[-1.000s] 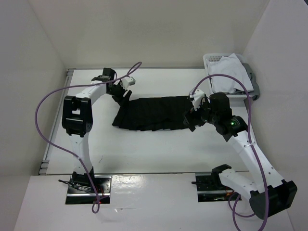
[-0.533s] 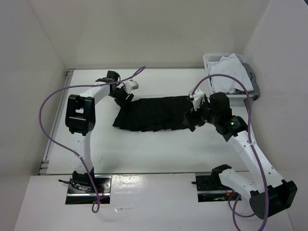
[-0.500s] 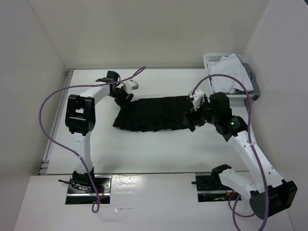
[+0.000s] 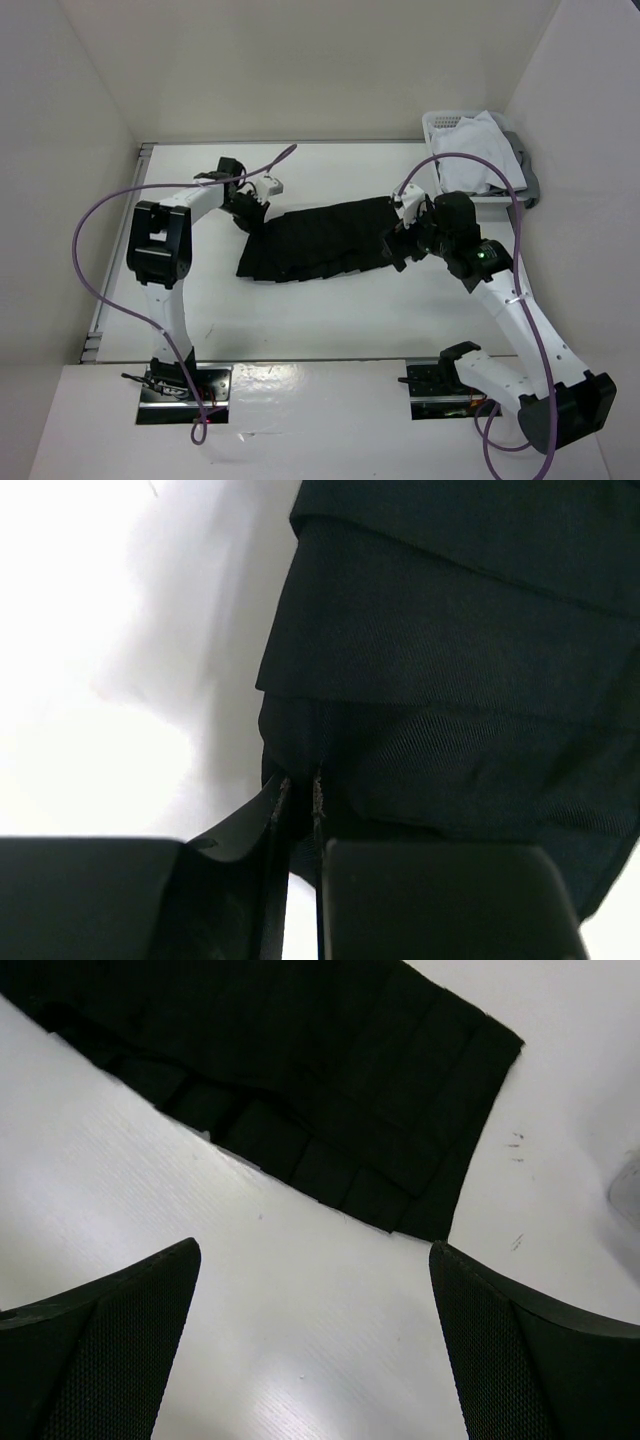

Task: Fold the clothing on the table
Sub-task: Fold the skirt

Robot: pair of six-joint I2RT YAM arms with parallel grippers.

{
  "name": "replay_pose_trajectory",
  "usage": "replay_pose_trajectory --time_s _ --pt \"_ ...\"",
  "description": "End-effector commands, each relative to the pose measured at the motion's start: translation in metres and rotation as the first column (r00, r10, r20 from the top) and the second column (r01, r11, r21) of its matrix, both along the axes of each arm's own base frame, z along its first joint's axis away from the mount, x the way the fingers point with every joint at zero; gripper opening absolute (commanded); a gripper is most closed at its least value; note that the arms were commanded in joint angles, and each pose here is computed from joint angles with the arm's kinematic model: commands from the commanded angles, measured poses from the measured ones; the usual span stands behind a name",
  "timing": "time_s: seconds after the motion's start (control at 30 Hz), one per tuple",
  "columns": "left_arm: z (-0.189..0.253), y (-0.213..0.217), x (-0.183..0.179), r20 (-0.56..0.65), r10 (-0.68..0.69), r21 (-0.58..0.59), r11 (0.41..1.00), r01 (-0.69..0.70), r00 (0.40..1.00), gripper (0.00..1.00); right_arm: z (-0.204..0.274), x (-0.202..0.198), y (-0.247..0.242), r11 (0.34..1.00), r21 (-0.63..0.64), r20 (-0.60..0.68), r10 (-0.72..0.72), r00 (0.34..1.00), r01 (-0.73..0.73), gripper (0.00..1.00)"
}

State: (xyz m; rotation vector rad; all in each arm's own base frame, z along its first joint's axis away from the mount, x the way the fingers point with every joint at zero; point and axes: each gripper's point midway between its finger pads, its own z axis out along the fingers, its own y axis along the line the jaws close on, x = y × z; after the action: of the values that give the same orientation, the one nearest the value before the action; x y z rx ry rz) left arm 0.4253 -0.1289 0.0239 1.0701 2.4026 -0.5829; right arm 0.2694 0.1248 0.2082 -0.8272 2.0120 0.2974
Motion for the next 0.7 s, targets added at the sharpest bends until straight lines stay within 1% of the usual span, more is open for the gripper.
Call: replay_pose_trajectory --time_s 0.0,0.03,0.07,0.13,0.17,0.3,0.33,0.37,0.43,0.47,0.5,0.53,0.57,0.6,0.63,0.67 --pt "-0.005 0.022 -0.037 -0.127 0.099 0.022 0.995 -0.097 0.987 0.00 -0.001 0.019 -0.008 0.996 -0.008 0.013 -0.089 0.996 0.089 0.99" --pt "-0.010 0.023 -0.052 -0.162 0.111 0.026 0.994 -0.108 0.981 0.00 -0.012 0.023 -0.008 0.994 -0.021 -0.026 -0.105 0.994 0.105 0.99" --pt "-0.001 0.028 -0.055 -0.146 0.122 0.023 0.993 -0.119 0.982 0.00 -0.012 0.030 -0.010 0.992 -0.033 -0.021 -0.124 0.992 0.123 0.99" --pt "0.002 0.031 -0.062 -0.150 0.151 0.018 0.988 -0.150 0.977 0.00 -0.015 0.041 -0.011 0.987 -0.045 -0.031 -0.155 0.987 0.154 0.99" --pt "0.005 0.035 -0.069 -0.149 0.160 0.018 0.987 -0.160 0.976 0.00 -0.022 0.051 -0.013 0.982 -0.066 -0.055 -0.182 0.982 0.179 0.99" --pt "0.011 0.043 -0.076 -0.142 0.198 0.022 0.980 -0.197 0.970 0.00 -0.038 0.080 -0.005 0.978 -0.092 -0.106 -0.199 0.974 0.189 0.99" --pt "0.012 0.045 -0.079 -0.144 0.204 0.014 0.979 -0.204 0.968 0.00 -0.034 0.090 -0.003 0.978 -0.074 -0.102 -0.204 0.974 0.198 0.99" --pt "0.013 0.043 -0.081 -0.156 0.199 0.004 0.980 -0.201 0.968 0.00 -0.050 0.098 0.001 0.979 -0.084 -0.141 -0.195 0.971 0.185 0.99" --pt "0.011 0.043 -0.087 -0.166 0.199 0.007 0.980 -0.201 0.966 0.00 -0.058 0.108 0.007 0.987 -0.058 -0.172 -0.158 0.972 0.150 0.99" --pt "0.013 0.042 -0.089 -0.164 0.195 -0.003 0.980 -0.198 0.967 0.00 -0.071 0.116 0.007 0.989 -0.059 -0.207 -0.145 0.968 0.136 0.99" --pt "0.011 0.042 -0.092 -0.173 0.195 -0.001 0.980 -0.198 0.965 0.00 -0.075 0.118 0.016 0.994 -0.030 -0.228 -0.107 0.968 0.103 0.99" --pt "0.013 0.042 -0.092 -0.160 0.195 -0.004 0.980 -0.198 0.968 0.00 -0.077 0.126 0.015 0.995 -0.020 -0.233 -0.095 0.968 0.093 0.99" --pt "0.012 0.042 -0.094 -0.155 0.195 -0.005 0.980 -0.198 0.968 0.00 -0.097 0.129 0.017 0.996 -0.014 -0.288 -0.084 0.954 0.083 0.99" --pt "0.012 0.042 -0.094 -0.155 0.195 -0.005 0.980 -0.198 0.968 0.00 -0.104 0.133 0.010 0.996 -0.011 -0.312 -0.083 0.946 0.084 0.99" --pt "0.012 0.045 -0.096 -0.156 0.204 -0.005 0.978 -0.207 0.966 0.00 -0.103 0.138 0.015 0.998 0.028 -0.323 -0.052 0.945 0.064 0.98" --pt "0.013 0.043 -0.096 -0.159 0.199 -0.016 0.979 -0.204 0.967 0.00 -0.110 0.139 0.013 0.998 0.038 -0.345 -0.041 0.938 0.058 0.96"
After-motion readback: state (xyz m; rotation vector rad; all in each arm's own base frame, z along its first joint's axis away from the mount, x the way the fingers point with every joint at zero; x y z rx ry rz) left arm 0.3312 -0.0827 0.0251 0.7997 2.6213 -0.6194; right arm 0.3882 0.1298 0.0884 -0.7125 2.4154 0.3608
